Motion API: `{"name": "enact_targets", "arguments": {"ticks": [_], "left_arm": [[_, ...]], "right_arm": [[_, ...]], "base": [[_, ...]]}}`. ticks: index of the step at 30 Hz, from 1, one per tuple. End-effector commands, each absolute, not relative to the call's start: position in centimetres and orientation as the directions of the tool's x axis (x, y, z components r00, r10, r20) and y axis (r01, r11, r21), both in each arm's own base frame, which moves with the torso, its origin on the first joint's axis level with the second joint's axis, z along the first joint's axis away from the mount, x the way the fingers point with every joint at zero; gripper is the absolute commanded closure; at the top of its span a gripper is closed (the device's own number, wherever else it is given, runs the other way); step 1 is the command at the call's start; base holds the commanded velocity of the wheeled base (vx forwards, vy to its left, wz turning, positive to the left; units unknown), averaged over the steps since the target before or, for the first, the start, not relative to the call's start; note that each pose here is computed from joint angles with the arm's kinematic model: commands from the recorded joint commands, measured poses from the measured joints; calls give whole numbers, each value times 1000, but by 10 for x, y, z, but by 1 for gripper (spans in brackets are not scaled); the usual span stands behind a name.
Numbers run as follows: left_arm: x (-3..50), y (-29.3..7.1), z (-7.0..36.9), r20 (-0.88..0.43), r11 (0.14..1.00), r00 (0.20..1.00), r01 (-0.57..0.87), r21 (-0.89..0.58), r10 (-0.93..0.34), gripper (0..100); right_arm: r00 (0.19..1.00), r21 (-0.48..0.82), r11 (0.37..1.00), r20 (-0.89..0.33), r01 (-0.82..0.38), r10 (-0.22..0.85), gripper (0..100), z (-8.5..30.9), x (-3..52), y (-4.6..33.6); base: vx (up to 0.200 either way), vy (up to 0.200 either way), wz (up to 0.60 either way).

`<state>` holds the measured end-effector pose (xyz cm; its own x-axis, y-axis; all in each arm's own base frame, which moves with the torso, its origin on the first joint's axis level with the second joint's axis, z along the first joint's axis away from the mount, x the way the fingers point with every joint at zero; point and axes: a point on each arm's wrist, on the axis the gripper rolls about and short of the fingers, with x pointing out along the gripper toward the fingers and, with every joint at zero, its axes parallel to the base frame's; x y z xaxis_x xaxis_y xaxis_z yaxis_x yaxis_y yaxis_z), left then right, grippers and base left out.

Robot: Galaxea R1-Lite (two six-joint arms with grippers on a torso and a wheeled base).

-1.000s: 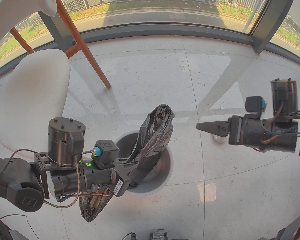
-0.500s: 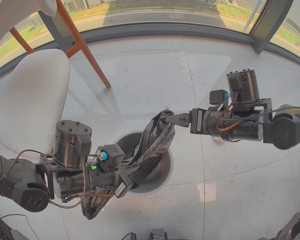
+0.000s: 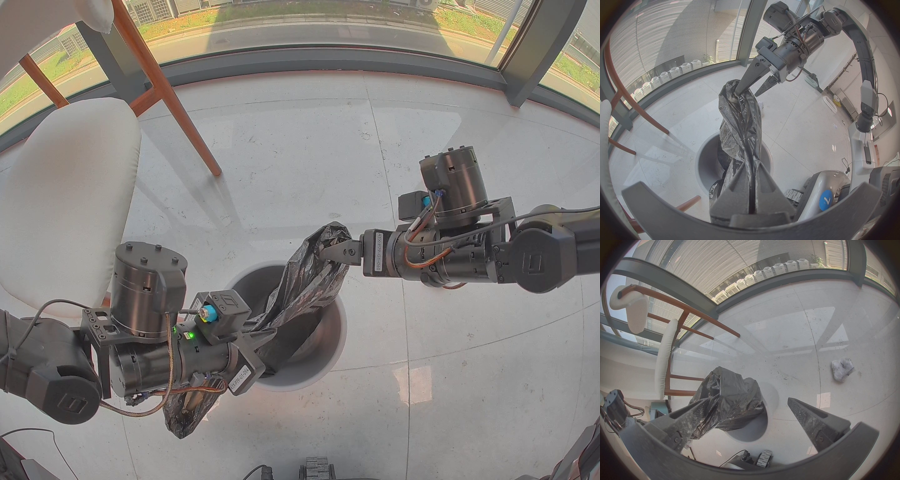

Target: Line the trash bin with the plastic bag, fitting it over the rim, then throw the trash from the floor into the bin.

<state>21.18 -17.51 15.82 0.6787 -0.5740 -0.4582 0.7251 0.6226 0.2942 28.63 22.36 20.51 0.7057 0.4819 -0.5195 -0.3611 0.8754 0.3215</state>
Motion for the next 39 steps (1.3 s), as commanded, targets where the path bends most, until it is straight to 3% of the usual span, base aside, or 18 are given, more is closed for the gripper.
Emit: {"name": "enact_targets", "arguments": {"ticks": [1, 16, 17, 39], "left_arm": [[212, -176, 159, -456, 625, 680, 724, 293, -574, 100], [213, -176, 159, -455, 627, 682, 722, 293, -573, 100], [213, -176, 159, -455, 627, 682, 722, 293, -573, 100], [215, -177, 154, -471, 650, 689, 708, 275, -551, 100]], "right_arm": [[712, 305, 887, -531, -345, 460, 0, 198, 292, 228], [707, 299, 878, -522, -373, 477, 0, 197, 293, 246], [710, 296, 881, -523, -368, 472, 100, 196, 294, 247], [709, 268, 893, -543, -361, 450, 100, 187, 286, 258]], "base": [[0, 0, 0], [0, 0, 0], [0, 0, 0], [0, 0, 0]]}}
